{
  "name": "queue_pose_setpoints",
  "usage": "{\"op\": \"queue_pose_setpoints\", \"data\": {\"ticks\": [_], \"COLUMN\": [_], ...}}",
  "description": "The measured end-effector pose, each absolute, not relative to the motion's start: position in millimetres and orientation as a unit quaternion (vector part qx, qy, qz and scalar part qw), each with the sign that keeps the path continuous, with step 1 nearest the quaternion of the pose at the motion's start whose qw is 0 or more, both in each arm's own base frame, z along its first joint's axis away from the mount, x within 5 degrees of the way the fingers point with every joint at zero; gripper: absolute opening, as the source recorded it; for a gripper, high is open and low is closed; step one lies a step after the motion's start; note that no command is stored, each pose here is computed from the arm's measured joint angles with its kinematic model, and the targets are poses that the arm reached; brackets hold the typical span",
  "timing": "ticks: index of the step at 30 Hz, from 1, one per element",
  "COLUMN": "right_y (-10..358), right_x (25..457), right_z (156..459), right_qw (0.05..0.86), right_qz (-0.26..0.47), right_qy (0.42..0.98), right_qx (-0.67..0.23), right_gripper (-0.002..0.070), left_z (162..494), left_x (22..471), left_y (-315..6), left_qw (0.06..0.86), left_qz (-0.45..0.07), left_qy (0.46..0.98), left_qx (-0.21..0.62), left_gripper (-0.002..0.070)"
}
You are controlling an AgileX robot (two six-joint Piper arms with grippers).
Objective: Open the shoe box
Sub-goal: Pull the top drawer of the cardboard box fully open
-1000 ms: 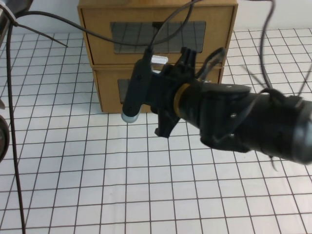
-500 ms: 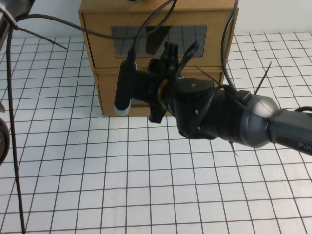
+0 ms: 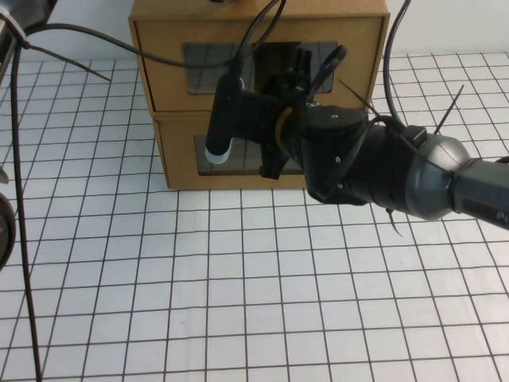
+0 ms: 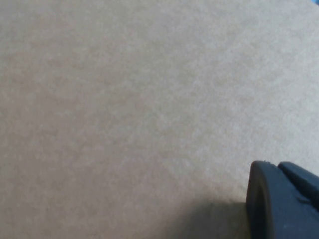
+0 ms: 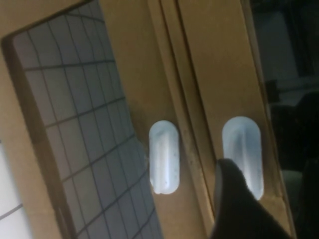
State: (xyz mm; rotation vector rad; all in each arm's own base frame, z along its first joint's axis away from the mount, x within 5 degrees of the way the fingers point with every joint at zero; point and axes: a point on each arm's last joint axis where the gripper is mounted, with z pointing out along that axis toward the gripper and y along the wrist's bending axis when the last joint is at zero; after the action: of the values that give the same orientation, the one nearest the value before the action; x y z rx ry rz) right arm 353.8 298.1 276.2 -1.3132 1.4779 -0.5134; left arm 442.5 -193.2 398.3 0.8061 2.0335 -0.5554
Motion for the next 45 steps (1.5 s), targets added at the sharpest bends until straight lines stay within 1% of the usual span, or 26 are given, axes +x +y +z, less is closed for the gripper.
{"op": "queue_pose_setpoints", "data": {"ticks": [8, 16, 21, 24, 33, 38, 45], "right_y": [302, 303, 303, 303, 311, 309, 310], "right_x": [358, 359, 359, 359, 352, 353, 355], "right_z": [263, 263, 263, 263, 260, 260, 258], "right_qw": [0.512, 0.521, 0.524, 0.527, 0.525, 0.522, 0.522], "right_qz": [-0.221, -0.218, -0.216, -0.210, -0.205, -0.213, -0.229], "right_qy": [0.612, 0.614, 0.615, 0.621, 0.627, 0.631, 0.618], "right_qx": [-0.561, -0.551, -0.548, -0.540, -0.538, -0.533, -0.542], "right_gripper": [0.0251, 0.0246, 0.0197, 0.0185, 0.0179, 0.0179, 0.0179], "left_z": [398, 398, 398, 398, 399, 399, 399], "left_x": [442, 442, 442, 442, 442, 442, 442], "left_y": [-193, -193, -193, -193, -193, -193, -193], "left_qw": [0.427, 0.426, 0.426, 0.426, 0.426, 0.426, 0.427], "left_qz": [-0.223, -0.223, -0.223, -0.223, -0.223, -0.223, -0.222], "left_qy": [0.815, 0.815, 0.815, 0.815, 0.815, 0.815, 0.814], "left_qx": [0.322, 0.323, 0.323, 0.323, 0.323, 0.324, 0.325], "left_gripper": [-0.0005, -0.0005, -0.0005, -0.0005, -0.0005, -0.0005, -0.0005]}}
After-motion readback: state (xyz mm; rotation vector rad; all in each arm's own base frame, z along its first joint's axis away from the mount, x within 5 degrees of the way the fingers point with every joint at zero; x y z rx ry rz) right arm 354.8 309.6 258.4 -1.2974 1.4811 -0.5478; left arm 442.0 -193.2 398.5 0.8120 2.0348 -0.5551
